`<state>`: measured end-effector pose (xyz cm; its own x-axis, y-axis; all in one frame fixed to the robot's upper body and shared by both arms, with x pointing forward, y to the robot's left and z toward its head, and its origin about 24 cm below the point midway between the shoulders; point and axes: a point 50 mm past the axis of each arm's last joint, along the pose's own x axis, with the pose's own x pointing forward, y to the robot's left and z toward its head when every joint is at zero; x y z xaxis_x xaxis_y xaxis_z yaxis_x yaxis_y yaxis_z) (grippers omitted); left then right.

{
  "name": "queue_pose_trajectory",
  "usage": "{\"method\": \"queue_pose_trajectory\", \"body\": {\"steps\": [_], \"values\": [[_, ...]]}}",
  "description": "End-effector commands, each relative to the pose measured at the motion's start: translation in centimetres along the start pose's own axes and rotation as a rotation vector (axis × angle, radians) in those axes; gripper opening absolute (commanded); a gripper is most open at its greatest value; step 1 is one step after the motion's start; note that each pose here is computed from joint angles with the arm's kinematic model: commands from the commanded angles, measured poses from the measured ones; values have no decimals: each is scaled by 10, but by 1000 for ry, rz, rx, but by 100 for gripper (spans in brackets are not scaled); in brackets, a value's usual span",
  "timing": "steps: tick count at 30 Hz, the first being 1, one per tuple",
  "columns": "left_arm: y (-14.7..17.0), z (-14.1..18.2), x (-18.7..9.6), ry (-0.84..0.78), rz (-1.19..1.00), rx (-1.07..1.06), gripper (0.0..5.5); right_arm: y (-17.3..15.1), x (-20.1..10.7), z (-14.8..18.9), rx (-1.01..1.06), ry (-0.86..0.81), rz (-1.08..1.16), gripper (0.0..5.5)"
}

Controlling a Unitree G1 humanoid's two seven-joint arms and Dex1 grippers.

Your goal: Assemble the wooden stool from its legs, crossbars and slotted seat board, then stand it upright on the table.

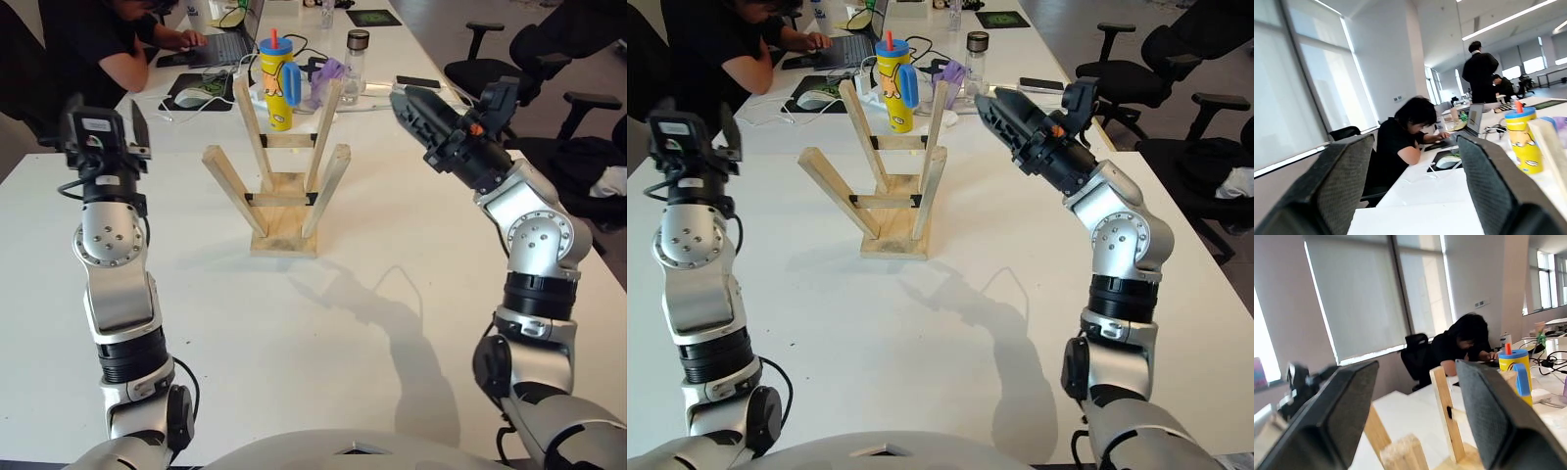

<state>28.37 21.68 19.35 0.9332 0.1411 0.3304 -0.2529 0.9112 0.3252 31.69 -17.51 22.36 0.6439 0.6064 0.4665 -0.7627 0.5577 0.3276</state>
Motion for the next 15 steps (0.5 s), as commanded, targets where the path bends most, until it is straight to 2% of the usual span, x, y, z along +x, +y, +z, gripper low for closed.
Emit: {"method": "queue_pose_trajectory", "body": {"steps": [1, 6, 9, 11, 12, 14, 15], "values": [[-19, -27, -14, 114, -47, -60, 319, 19, 25, -17, 5, -22, 1, 232], [-24, -50, -26, 195, -26, -88, 319, 56, 89, 19, -182, -190, 161, 139], [-28, -50, -25, 187, -32, -92, 319, 53, 99, 8, -250, -160, 113, 88], [-31, -50, -24, 178, -43, -93, 319, 31, 91, -31, -213, -7, -46, 53], [-32, -51, -24, 180, -46, -92, 319, 16, 79, -74, -170, 219, -146, 32], [-32, -51, -26, 183, -45, -96, 319, -5, 26, -164, -21, 624, -351, 2], [-34, -51, -26, 182, -47, -100, 319, -6, 1, -192, -3, 737, -401, 2]]}}
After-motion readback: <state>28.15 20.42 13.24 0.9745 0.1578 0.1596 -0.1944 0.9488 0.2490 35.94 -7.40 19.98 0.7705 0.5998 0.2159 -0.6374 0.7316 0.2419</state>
